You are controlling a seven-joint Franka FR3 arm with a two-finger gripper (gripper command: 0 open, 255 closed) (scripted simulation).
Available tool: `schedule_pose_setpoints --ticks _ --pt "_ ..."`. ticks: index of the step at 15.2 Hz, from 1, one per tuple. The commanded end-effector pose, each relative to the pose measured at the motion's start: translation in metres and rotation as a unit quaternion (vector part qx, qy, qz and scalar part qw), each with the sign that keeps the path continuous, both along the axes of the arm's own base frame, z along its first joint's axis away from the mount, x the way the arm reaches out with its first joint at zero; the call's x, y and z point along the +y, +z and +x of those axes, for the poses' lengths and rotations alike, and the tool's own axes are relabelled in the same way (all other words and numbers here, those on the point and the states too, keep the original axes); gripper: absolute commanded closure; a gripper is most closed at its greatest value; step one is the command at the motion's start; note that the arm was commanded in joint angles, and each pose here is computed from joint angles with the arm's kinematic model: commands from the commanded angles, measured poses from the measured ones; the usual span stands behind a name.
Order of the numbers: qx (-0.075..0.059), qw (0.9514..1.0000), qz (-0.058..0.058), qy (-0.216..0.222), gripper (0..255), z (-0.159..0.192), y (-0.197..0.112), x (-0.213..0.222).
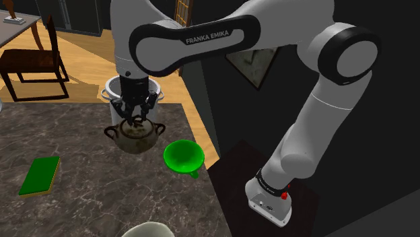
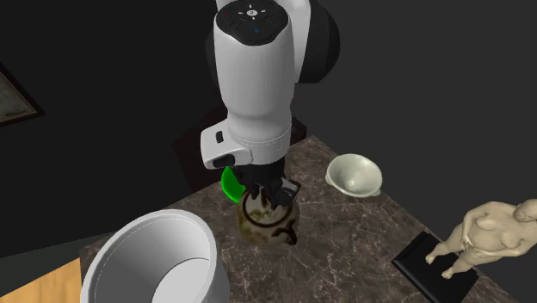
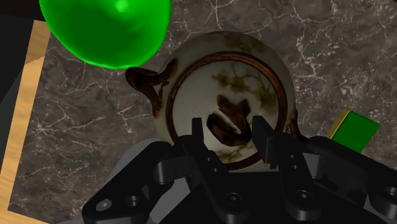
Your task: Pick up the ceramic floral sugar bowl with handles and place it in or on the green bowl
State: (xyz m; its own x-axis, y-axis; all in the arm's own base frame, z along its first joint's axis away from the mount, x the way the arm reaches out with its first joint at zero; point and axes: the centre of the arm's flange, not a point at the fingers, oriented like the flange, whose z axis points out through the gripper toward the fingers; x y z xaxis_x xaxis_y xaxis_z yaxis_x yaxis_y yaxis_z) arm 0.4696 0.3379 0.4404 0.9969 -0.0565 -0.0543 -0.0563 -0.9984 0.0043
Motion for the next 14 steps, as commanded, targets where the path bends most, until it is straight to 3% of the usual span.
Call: schedule_pose_setpoints --ticks 1,7,14 --pt "-0.001 1.0000 0.000 0.000 255 0.000 0.011 -0.001" --pt "-0.001 1.0000 0.000 0.000 255 0.000 0.043 -0.001" --pt "-0.001 1.0000 0.000 0.000 255 -0.061 0.070 -0.065"
